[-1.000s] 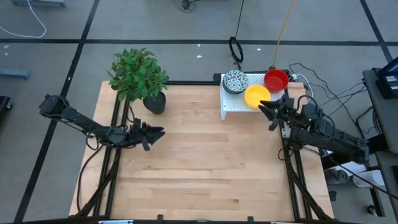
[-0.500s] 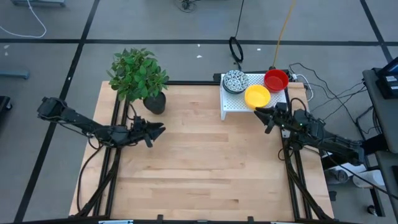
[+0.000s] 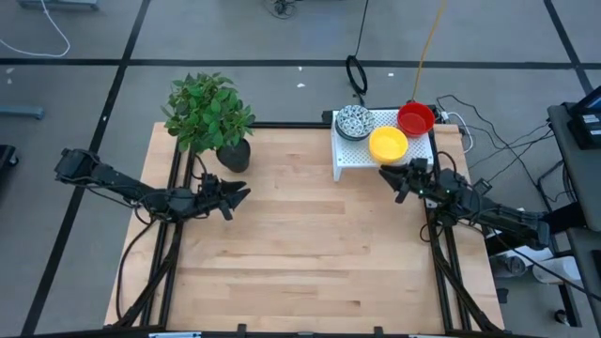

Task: Pick & Place Mini bowls
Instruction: Return to Home Position

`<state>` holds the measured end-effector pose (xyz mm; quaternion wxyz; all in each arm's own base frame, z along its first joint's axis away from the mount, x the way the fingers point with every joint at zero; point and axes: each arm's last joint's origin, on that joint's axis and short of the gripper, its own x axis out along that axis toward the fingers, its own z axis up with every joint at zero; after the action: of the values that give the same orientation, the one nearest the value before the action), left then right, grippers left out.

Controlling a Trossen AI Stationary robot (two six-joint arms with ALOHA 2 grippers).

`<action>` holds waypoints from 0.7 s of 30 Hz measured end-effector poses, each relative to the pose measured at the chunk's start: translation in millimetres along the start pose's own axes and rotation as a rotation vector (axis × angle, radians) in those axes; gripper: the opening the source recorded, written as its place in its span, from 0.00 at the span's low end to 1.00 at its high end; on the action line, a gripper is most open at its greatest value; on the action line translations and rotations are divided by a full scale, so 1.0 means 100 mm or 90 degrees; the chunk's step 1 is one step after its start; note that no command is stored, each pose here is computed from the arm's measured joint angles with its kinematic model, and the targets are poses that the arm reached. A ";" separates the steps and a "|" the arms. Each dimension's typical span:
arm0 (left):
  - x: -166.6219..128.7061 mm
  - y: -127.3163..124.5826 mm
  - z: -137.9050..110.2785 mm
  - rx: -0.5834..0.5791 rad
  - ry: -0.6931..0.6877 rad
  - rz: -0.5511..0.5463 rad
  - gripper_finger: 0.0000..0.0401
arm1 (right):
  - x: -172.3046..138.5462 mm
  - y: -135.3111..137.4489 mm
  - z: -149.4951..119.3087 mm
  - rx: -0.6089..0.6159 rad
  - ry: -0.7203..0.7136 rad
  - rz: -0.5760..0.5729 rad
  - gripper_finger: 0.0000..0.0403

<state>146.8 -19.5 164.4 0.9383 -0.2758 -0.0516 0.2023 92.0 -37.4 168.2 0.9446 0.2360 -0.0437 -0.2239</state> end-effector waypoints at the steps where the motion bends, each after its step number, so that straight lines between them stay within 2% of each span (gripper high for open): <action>1: 0.00 0.00 0.00 0.000 0.000 0.000 0.53 | 0.00 0.00 0.01 0.001 -0.005 0.005 0.26; 7: 0.00 0.00 0.00 -0.001 0.000 0.000 0.53 | 0.00 0.04 0.08 0.016 -0.052 0.026 0.26; 17: 0.00 0.00 0.00 0.001 0.001 0.001 0.53 | 0.00 0.04 0.08 0.022 -0.051 0.027 0.26; 21: -0.04 -0.01 0.07 -0.017 -0.017 -0.011 0.53 | 0.00 0.04 0.08 0.022 -0.051 0.027 0.26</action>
<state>141.8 -18.2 171.2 0.9355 -0.2850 -0.0693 0.1972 92.0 -37.5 176.7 0.9424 0.2423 -0.0908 -0.2122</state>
